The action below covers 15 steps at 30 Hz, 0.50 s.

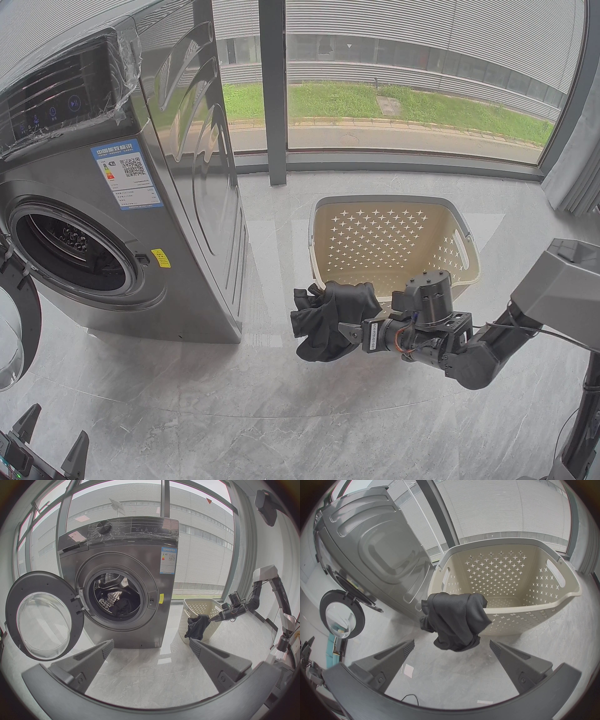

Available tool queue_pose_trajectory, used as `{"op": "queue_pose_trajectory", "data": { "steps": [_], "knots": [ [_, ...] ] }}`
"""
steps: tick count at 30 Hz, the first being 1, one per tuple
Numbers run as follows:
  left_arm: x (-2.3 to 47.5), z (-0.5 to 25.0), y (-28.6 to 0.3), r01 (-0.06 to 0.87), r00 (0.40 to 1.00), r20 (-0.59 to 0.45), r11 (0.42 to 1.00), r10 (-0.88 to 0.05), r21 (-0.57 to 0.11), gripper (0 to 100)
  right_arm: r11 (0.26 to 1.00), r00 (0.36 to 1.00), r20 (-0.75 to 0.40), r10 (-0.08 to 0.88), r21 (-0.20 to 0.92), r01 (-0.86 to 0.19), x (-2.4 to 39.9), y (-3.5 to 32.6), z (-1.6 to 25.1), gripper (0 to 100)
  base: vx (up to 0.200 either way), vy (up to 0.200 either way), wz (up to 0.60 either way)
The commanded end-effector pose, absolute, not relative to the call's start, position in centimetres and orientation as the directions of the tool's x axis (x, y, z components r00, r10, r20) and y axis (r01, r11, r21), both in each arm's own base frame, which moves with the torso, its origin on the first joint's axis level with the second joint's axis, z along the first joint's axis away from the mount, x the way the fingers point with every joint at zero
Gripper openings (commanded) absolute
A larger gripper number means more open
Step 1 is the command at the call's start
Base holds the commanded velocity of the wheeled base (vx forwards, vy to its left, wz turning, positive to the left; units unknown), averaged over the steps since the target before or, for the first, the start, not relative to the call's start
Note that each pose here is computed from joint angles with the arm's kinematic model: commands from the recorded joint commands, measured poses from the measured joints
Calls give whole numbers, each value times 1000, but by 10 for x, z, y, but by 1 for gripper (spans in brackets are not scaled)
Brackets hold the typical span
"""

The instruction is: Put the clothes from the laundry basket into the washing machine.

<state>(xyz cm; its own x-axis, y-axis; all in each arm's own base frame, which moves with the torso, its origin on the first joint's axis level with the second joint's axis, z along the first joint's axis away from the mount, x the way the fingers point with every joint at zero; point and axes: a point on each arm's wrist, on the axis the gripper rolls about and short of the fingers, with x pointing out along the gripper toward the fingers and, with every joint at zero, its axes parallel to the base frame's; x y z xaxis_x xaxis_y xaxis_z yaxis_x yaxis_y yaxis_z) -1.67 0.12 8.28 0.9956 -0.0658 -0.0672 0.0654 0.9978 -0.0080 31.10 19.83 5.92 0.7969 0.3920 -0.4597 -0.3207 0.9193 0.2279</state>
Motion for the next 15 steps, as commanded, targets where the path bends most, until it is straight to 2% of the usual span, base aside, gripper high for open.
{"op": "queue_pose_trajectory", "data": {
  "steps": [1, 15],
  "knots": [
    [-16, 78, 1, 65, 994, -86, 998, -66, -9, 100, 932, 795, -487, 362, 212, -295, 335, 209, 29, 100, 0, 0, 0],
    [-16, 78, 1, 65, 994, -86, 998, -66, -11, 100, 930, 827, -430, 363, 230, -288, 376, 227, 12, 100, 0, 0, 0]
  ]
}}
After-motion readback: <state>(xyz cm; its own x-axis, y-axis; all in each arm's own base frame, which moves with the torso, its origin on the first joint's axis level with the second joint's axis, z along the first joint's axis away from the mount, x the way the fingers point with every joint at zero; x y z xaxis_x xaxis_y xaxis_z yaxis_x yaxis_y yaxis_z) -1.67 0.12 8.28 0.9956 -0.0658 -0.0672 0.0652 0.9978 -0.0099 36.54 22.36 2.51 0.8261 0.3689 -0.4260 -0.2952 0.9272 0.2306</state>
